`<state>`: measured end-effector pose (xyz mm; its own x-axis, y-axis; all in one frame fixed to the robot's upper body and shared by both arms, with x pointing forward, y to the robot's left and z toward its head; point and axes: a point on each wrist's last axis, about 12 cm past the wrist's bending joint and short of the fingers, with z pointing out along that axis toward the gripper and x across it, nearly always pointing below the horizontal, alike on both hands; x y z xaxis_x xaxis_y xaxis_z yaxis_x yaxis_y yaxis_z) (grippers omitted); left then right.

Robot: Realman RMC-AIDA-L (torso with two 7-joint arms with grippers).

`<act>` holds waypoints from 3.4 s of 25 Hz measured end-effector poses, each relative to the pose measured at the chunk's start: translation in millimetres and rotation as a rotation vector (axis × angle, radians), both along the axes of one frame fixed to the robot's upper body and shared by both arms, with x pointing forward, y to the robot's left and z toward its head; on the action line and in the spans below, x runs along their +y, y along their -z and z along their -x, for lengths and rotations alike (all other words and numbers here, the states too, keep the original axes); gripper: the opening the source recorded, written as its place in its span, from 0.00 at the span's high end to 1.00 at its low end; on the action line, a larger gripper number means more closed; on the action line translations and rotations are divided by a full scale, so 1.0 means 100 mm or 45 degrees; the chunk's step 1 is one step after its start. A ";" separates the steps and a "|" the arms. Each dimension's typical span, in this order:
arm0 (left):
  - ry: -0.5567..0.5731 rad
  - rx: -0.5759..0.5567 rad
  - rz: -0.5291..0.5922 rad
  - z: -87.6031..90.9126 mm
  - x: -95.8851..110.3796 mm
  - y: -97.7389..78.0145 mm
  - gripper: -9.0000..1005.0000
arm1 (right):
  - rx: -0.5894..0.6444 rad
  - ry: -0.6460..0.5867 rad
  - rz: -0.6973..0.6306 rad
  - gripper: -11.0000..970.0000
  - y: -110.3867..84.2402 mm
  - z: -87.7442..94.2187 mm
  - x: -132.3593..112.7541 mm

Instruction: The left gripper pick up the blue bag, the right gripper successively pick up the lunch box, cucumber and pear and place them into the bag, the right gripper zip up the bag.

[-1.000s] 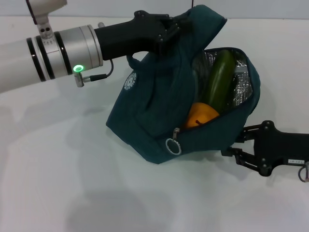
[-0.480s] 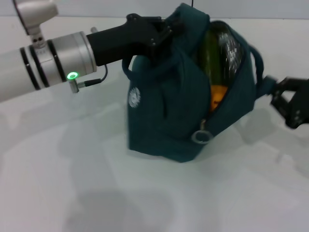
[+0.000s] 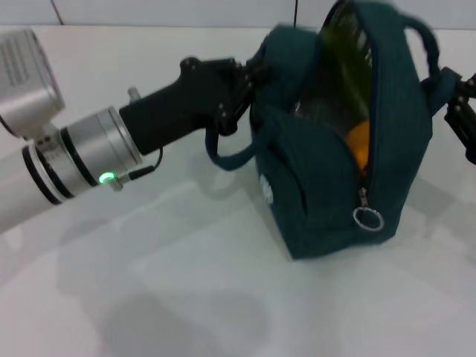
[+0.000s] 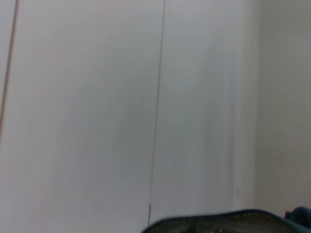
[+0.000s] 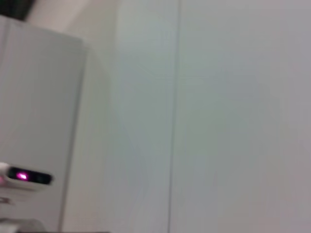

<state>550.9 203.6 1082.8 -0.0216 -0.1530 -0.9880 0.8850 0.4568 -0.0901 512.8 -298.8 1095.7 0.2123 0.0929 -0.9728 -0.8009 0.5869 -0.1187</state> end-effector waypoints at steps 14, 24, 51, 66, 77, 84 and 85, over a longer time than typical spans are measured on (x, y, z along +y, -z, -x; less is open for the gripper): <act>-0.146 0.039 0.111 0.16 0.14 0.14 0.91 | 0.050 -0.021 0.030 0.92 0.06 -0.12 0.14; -0.143 0.004 0.098 0.21 0.15 0.16 0.73 | 0.076 -0.016 0.009 0.92 0.10 -0.11 0.18; -0.114 -0.074 0.085 0.30 0.08 0.19 0.36 | 0.117 0.058 -0.030 0.50 0.24 0.08 0.08; -0.084 0.042 0.175 0.25 0.12 0.14 0.36 | 0.052 0.100 -0.020 0.51 0.28 0.21 -0.01; -0.047 0.032 0.174 0.46 0.26 0.18 0.35 | 0.003 0.113 -0.029 0.51 0.25 0.22 -0.03; -0.021 0.012 0.130 0.42 0.13 0.21 0.36 | 0.043 0.114 -0.019 0.52 0.30 0.30 -0.09; -0.023 0.011 0.124 0.41 0.12 0.21 0.36 | 0.059 0.104 -0.013 0.52 0.32 0.34 -0.10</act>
<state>510.3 215.7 1062.1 -0.0267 -0.2488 -0.9682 0.8758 0.4611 -0.1426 479.3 -308.5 1063.9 0.1746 0.0866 -0.9808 -0.7547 0.6515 -0.0768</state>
